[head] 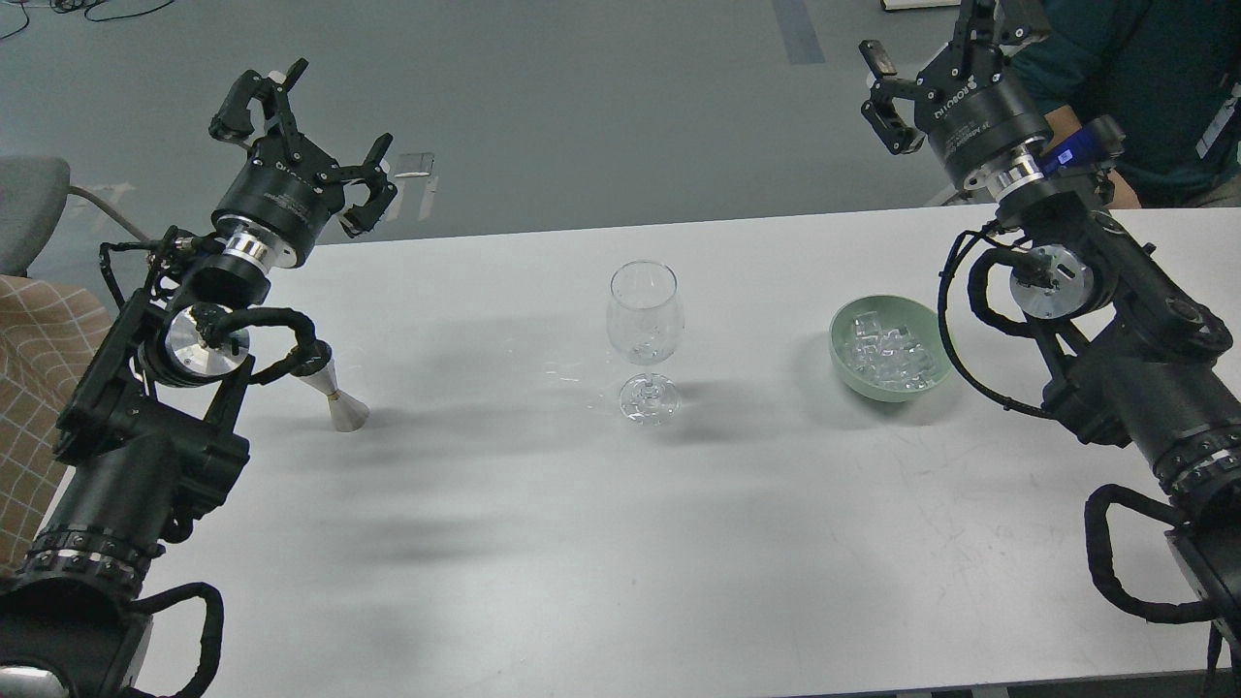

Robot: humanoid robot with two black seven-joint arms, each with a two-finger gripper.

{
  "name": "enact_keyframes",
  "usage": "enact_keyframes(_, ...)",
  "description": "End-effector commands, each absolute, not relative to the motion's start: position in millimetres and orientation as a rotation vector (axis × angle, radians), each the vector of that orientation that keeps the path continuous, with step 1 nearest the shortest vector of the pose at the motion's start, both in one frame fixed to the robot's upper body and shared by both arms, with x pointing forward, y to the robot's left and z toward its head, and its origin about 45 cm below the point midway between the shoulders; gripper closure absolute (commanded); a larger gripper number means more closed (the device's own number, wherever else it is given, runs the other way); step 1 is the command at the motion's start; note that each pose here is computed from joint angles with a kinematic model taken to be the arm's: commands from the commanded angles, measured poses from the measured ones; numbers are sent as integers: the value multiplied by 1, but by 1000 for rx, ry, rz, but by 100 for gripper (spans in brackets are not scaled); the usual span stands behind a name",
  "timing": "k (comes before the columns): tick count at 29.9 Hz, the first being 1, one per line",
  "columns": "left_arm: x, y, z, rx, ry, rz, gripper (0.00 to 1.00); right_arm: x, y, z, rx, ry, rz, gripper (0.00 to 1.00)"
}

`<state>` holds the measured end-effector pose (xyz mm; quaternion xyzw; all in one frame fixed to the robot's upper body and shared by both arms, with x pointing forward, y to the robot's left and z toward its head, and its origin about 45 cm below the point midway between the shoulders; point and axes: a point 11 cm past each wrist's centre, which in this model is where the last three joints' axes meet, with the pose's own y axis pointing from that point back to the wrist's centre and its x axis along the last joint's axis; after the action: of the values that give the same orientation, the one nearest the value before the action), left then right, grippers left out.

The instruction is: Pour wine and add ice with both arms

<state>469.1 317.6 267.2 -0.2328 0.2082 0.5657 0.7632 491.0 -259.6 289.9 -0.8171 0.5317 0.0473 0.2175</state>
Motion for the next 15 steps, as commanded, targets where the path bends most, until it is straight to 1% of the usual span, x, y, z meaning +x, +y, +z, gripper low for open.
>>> enact_keyframes(1, 469, 317, 267, -506, 459, 1240, 2, 489, -258, 286, -2273, 1475, 136, 0)
enact_keyframes(15, 469, 315, 272, -502, 447, 1254, 2, 490, -256, 286, -2272, 1484, 131, 0)
